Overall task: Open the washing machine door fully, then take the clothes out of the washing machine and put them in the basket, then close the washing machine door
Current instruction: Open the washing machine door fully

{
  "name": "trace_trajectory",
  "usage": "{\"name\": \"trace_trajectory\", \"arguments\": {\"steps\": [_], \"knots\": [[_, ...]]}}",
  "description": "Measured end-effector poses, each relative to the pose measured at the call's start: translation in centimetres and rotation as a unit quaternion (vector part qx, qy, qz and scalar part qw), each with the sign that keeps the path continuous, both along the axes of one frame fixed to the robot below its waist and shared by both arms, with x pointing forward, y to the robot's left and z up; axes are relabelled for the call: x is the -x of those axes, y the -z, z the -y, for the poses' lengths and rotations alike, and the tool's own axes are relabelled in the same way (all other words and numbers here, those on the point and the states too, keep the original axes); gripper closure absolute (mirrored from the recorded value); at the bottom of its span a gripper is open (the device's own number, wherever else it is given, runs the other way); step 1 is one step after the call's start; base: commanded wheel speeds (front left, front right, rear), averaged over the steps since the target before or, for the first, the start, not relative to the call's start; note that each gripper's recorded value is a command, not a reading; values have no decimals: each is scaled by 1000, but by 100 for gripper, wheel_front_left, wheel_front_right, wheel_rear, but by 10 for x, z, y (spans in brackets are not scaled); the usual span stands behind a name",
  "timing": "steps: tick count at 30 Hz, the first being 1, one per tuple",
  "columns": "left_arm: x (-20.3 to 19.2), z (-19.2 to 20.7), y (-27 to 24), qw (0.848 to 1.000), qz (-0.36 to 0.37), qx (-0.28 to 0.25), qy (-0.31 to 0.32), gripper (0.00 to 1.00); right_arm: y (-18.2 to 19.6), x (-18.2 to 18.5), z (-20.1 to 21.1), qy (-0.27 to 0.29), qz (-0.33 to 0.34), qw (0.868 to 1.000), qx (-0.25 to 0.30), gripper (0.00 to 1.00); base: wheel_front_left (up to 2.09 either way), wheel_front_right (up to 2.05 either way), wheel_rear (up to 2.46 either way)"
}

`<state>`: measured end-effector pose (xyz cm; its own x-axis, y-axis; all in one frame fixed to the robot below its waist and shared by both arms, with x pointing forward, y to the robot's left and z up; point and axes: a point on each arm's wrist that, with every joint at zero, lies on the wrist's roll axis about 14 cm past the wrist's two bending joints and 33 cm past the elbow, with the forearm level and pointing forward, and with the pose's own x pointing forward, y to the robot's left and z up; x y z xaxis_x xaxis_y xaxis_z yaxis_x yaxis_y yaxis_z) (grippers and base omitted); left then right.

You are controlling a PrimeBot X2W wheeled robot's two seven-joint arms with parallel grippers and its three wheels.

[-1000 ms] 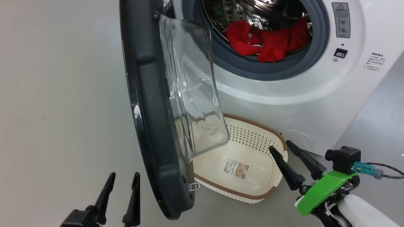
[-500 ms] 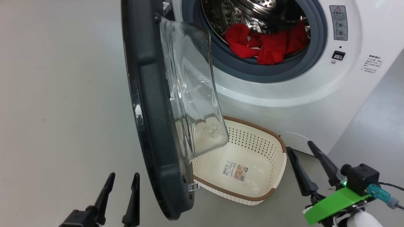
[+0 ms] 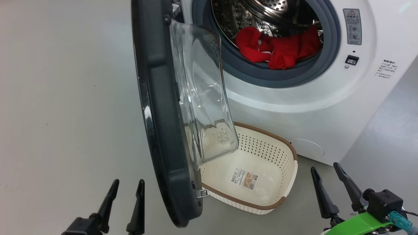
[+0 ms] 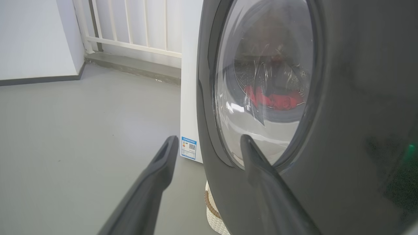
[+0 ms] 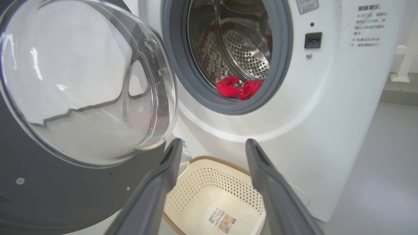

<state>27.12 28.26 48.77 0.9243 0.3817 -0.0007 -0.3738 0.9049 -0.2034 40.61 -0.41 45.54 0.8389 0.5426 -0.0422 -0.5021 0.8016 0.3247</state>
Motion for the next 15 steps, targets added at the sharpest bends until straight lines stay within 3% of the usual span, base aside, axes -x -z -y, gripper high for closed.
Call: {"name": "trace_trajectory", "arguments": {"steps": [6,7,8,9,15], "knots": [[-1,1,0,1000,1,-1,2,0,3,2,4,8,-6,1000,0,0,0,0,0],[-1,1,0,1000,1,-1,3,55,3,2,5,10,-6,1000,0,0,0,0,0],[-2,1,-1,1000,1,-2,3,82,2,2,6,11,-6,1000,0,0,0,0,0],[-2,1,-2,1000,4,-2,3,100,2,2,6,12,-5,1000,-1,0,0,0,0],[1,-17,-38,998,61,-13,-25,100,1,1,6,13,-3,1000,1,0,0,0,0]]}}
